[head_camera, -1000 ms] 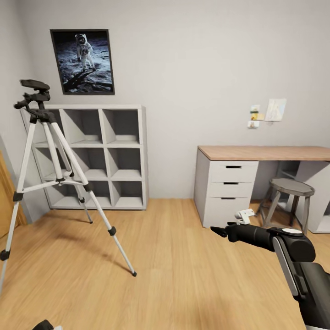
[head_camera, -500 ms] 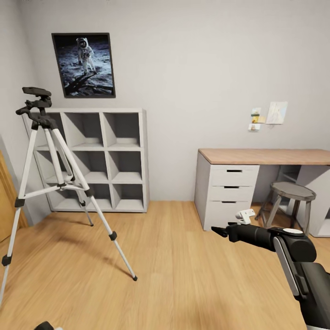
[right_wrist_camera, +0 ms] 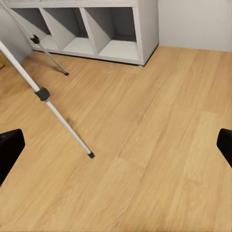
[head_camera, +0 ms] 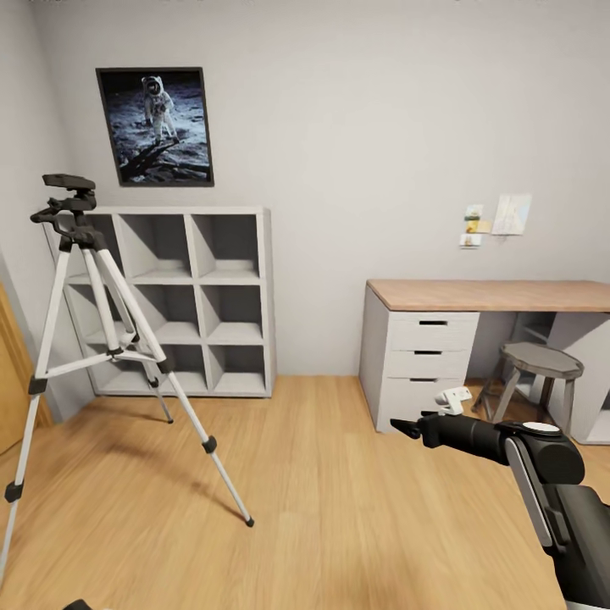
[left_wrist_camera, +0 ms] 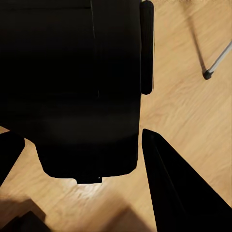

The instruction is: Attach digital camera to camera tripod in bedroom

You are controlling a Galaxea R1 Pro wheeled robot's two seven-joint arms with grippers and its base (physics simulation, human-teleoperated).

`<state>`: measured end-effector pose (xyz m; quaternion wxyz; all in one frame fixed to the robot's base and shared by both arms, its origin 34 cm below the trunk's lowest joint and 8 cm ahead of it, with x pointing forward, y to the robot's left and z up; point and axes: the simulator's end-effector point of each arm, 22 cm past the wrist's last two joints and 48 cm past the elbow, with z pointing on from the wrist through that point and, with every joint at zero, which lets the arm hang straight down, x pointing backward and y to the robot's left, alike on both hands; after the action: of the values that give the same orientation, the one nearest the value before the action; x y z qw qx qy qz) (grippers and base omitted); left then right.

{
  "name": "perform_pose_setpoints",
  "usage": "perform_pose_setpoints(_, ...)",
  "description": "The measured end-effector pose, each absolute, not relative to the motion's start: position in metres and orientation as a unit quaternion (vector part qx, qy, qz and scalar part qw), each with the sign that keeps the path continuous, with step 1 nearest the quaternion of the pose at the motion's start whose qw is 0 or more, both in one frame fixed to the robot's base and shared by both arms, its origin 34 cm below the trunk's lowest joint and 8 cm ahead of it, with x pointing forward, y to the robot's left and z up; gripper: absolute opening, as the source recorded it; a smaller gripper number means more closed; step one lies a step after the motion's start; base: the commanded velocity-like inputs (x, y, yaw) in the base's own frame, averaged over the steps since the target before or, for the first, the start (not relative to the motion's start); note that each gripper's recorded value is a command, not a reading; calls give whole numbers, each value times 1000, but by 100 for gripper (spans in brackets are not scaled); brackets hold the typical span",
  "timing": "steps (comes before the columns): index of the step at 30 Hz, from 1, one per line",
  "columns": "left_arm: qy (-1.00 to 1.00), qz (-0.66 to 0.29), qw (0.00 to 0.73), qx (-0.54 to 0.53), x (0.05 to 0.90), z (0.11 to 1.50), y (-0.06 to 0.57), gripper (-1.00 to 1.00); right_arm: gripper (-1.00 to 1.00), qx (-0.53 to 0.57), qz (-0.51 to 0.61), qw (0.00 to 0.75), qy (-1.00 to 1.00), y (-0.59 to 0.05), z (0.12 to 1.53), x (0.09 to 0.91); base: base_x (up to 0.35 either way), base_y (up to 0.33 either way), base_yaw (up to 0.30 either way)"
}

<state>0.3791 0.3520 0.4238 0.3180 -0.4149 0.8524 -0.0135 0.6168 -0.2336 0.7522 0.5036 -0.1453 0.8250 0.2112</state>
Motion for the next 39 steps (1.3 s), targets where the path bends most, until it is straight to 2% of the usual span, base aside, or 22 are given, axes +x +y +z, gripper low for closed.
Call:
perform_pose_setpoints(13, 849, -9, 325, -417, 387, 452, 354, -100, 100, -145, 213, 500, 827, -233, 780, 624, 0, 0, 219)
perform_pose_setpoints(19, 850, -7, 320, -418, 386, 461, 355, -100, 100, -130, 218, 475, 843, -234, 785, 624, 0, 0, 216)
perform_pose_setpoints(39, 855, 0, 307, -418, 389, 494, 355, -100, 100, -128, 215, 464, 849, -238, 815, 638, 0, 0, 137)
